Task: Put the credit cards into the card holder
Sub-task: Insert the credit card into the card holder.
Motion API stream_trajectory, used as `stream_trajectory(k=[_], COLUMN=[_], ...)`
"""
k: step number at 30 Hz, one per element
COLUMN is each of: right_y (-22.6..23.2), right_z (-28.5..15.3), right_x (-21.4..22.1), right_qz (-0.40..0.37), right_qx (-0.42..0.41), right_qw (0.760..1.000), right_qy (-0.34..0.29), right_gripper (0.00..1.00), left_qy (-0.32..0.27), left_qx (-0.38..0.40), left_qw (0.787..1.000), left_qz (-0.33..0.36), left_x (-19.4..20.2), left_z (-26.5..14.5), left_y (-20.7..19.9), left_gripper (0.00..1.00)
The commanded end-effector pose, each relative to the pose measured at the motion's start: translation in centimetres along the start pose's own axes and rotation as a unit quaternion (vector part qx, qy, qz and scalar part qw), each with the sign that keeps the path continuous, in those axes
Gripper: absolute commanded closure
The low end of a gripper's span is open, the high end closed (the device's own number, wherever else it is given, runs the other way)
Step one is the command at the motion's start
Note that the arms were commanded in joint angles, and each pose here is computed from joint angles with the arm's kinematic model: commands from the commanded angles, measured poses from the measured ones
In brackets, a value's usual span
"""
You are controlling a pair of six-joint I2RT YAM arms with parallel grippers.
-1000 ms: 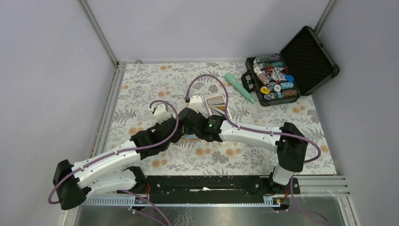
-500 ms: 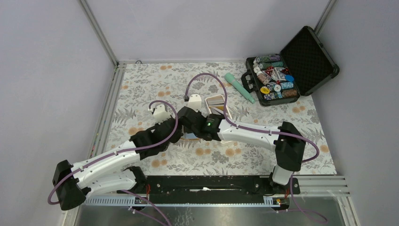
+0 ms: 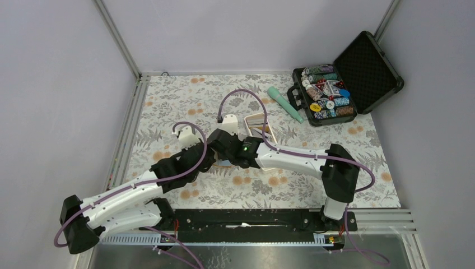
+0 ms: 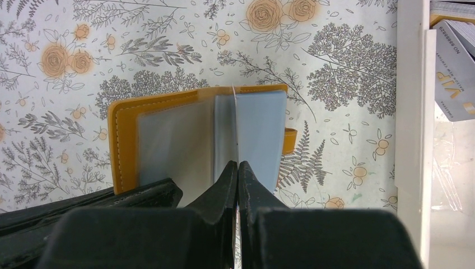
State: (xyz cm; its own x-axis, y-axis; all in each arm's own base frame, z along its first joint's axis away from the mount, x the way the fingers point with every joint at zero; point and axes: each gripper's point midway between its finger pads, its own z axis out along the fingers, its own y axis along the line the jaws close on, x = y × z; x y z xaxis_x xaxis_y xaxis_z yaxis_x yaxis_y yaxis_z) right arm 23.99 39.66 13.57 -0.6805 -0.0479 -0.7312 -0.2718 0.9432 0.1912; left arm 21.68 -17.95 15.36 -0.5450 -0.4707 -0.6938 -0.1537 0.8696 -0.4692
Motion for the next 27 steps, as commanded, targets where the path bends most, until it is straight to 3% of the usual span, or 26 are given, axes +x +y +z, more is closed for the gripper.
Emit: stream_trajectory(k=[1, 27], right_y=[0.5, 2.4], right_z=[0.0, 0.7], right_x=[0.5, 2.6], right_qz=[-0.005, 0.018], right_qx=[0.007, -0.015], right_qw=[1.0, 0.999], right_qy=[0.002, 0.043], right_gripper=[1.0, 1.0], left_qy=[-0.036, -0.056], left_qx=[0.038, 0.059], left_qw=[0.997, 0.991], left_qz=[-0.05, -0.107], left_x=[-2.0, -0.9], left_z=[-0.4, 0.9], left_y=[-2.1, -1.3], left_gripper=[1.0, 1.0])
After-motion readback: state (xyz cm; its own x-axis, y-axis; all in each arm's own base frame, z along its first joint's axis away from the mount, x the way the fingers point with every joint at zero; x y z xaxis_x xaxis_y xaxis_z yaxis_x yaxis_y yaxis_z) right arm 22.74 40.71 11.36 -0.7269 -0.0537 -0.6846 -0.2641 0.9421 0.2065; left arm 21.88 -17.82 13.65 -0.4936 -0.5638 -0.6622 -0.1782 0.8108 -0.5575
